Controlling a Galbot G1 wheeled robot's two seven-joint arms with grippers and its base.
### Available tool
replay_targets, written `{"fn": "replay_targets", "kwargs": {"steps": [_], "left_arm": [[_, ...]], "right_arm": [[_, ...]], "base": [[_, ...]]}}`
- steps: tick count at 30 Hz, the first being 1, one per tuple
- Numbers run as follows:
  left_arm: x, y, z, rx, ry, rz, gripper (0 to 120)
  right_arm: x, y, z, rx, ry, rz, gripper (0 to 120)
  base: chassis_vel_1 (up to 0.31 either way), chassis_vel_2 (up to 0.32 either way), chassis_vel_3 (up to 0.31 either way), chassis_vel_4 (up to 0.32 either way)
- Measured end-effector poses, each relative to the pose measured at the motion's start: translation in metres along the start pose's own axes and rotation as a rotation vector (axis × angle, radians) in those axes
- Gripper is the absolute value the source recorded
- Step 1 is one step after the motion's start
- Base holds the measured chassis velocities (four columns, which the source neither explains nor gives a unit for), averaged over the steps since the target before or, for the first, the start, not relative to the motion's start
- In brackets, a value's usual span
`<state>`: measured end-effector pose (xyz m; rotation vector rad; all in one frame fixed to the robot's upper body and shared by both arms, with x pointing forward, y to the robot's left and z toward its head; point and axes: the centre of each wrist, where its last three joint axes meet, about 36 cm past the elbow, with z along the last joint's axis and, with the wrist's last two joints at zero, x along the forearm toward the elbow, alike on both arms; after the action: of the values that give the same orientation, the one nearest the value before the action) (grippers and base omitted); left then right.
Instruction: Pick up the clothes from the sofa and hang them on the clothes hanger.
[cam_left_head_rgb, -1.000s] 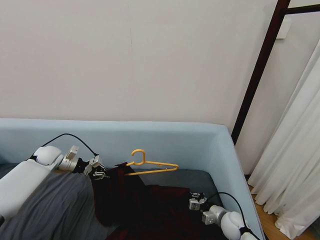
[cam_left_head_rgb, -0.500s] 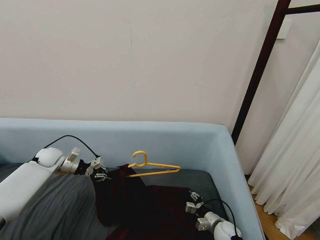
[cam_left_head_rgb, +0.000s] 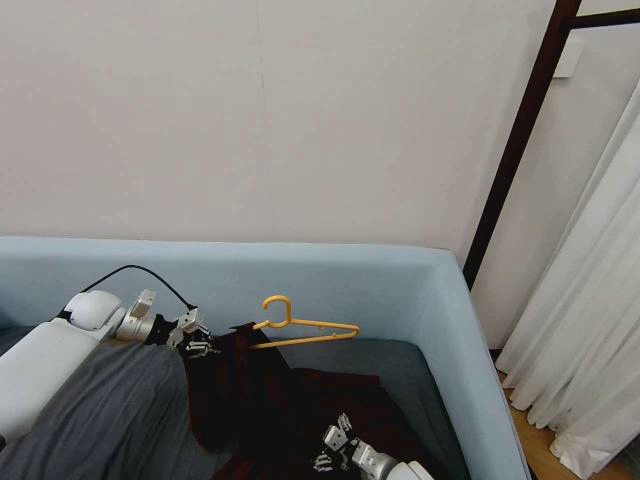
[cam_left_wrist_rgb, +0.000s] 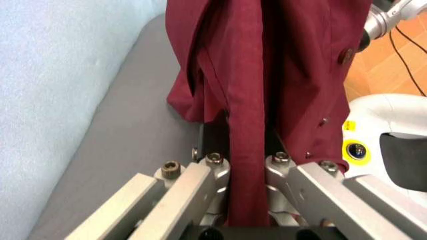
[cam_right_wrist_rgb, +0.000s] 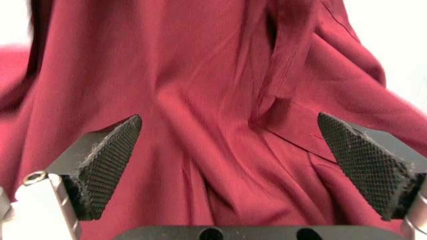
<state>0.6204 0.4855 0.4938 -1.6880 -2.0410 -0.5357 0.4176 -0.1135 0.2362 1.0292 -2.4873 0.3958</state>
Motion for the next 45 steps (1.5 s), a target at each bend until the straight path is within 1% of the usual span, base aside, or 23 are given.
{"fn": "replay_targets", "kwargs": {"steps": [3, 6, 8, 9, 10, 12, 13, 15, 18, 19, 21, 23, 25, 27, 28, 29, 34, 35, 37, 39, 44, 45], "left_arm": [[0.001, -0.001, 0.0, -0.001, 0.0, 0.0, 1], [0.003, -0.001, 0.002, 0.002, 0.0, -0.004, 1], [0.004, -0.001, 0.004, 0.005, 0.001, -0.006, 1], [0.004, -0.001, 0.004, 0.005, 0.001, -0.006, 1], [0.005, 0.0, 0.005, 0.006, 0.002, -0.007, 1], [0.005, 0.0, 0.005, 0.006, 0.002, -0.009, 1], [0.005, 0.0, 0.006, 0.007, 0.004, -0.009, 1], [0.005, 0.001, 0.006, 0.006, 0.003, -0.009, 1], [0.003, 0.002, 0.004, 0.003, 0.001, -0.007, 1], [0.003, 0.002, 0.004, 0.003, 0.001, -0.007, 1], [0.002, 0.002, 0.002, -0.002, -0.001, -0.005, 1], [0.001, 0.002, 0.001, -0.006, -0.002, -0.003, 1], [0.001, 0.002, 0.0, -0.007, -0.002, -0.002, 1], [0.0, 0.002, -0.001, -0.009, -0.003, 0.0, 1], [-0.001, 0.002, -0.001, -0.011, -0.004, 0.001, 1], [-0.001, 0.002, -0.001, -0.011, -0.004, 0.001, 1], [-0.005, 0.002, -0.004, -0.018, -0.009, 0.01, 1], [-0.005, 0.002, -0.004, -0.018, -0.009, 0.01, 1], [-0.006, 0.002, -0.005, -0.021, -0.01, 0.013, 1], [-0.007, 0.002, -0.007, -0.025, -0.011, 0.017, 1], [-0.006, 0.001, -0.008, -0.027, -0.011, 0.017, 1], [-0.006, 0.001, -0.008, -0.027, -0.01, 0.017, 1]], "right_arm": [[-0.002, 0.001, -0.012, -0.097, -0.005, 0.022, 100], [0.005, -0.008, -0.018, -0.112, -0.013, 0.005, 100], [0.013, -0.019, -0.02, -0.121, -0.018, -0.051, 100], [0.013, -0.019, -0.02, -0.121, -0.018, -0.051, 100], [0.018, -0.026, -0.021, -0.126, -0.029, -0.097, 100], [0.022, -0.033, -0.02, -0.13, -0.035, -0.139, 100], [0.027, -0.04, -0.019, -0.141, -0.044, -0.182, 100], [0.028, -0.044, -0.019, -0.167, -0.06, -0.197, 100], [0.021, -0.043, -0.023, -0.236, -0.07, -0.124, 100], [0.021, -0.043, -0.023, -0.236, -0.07, -0.124, 100], [0.012, -0.034, -0.029, -0.321, -0.05, -0.035, 100], [0.005, -0.025, -0.034, -0.377, -0.023, 0.03, 100], [0.001, -0.023, -0.035, -0.392, -0.01, 0.051, 100], [-0.004, -0.02, -0.035, -0.405, 0.001, 0.062, 95], [-0.006, -0.019, -0.036, -0.411, 0.003, 0.064, 90], [-0.006, -0.019, -0.036, -0.411, 0.003, 0.064, 90], [-0.02, -0.017, -0.04, -0.43, 0.011, 0.069, 68], [-0.02, -0.017, -0.04, -0.43, 0.011, 0.069, 68], [-0.023, -0.017, -0.04, -0.428, 0.014, 0.069, 59], [-0.026, -0.018, -0.039, -0.422, 0.019, 0.069, 55], [-0.031, -0.019, -0.039, -0.424, 0.021, 0.061, 51], [-0.031, -0.02, -0.039, -0.423, 0.022, 0.054, 47]], "base": [[0.0, 0.0, 0.0, 0.0], [0.0, 0.0, 0.0, 0.0], [0.0, 0.0, 0.0, 0.0], [0.0, 0.0, 0.0, 0.0], [0.0, 0.0, 0.0, 0.0], [0.0, 0.0, 0.0, 0.0], [0.0, 0.0, 0.0, 0.0], [0.0, 0.0, 0.0, 0.0], [0.0, 0.0, 0.0, 0.0], [0.0, 0.0, 0.0, 0.0], [0.0, 0.0, 0.0, 0.0], [0.0, 0.0, 0.0, 0.0], [0.0, 0.0, 0.0, 0.0], [0.0, 0.0, 0.0, 0.0], [0.0, 0.0, 0.0, 0.0], [0.0, 0.0, 0.0, 0.0], [0.0, 0.0, 0.0, 0.0], [0.0, 0.0, 0.0, 0.0], [0.0, 0.0, 0.0, 0.0], [0.0, 0.0, 0.0, 0.0], [0.0, 0.0, 0.0, 0.0], [0.0, 0.0, 0.0, 0.0]]}}
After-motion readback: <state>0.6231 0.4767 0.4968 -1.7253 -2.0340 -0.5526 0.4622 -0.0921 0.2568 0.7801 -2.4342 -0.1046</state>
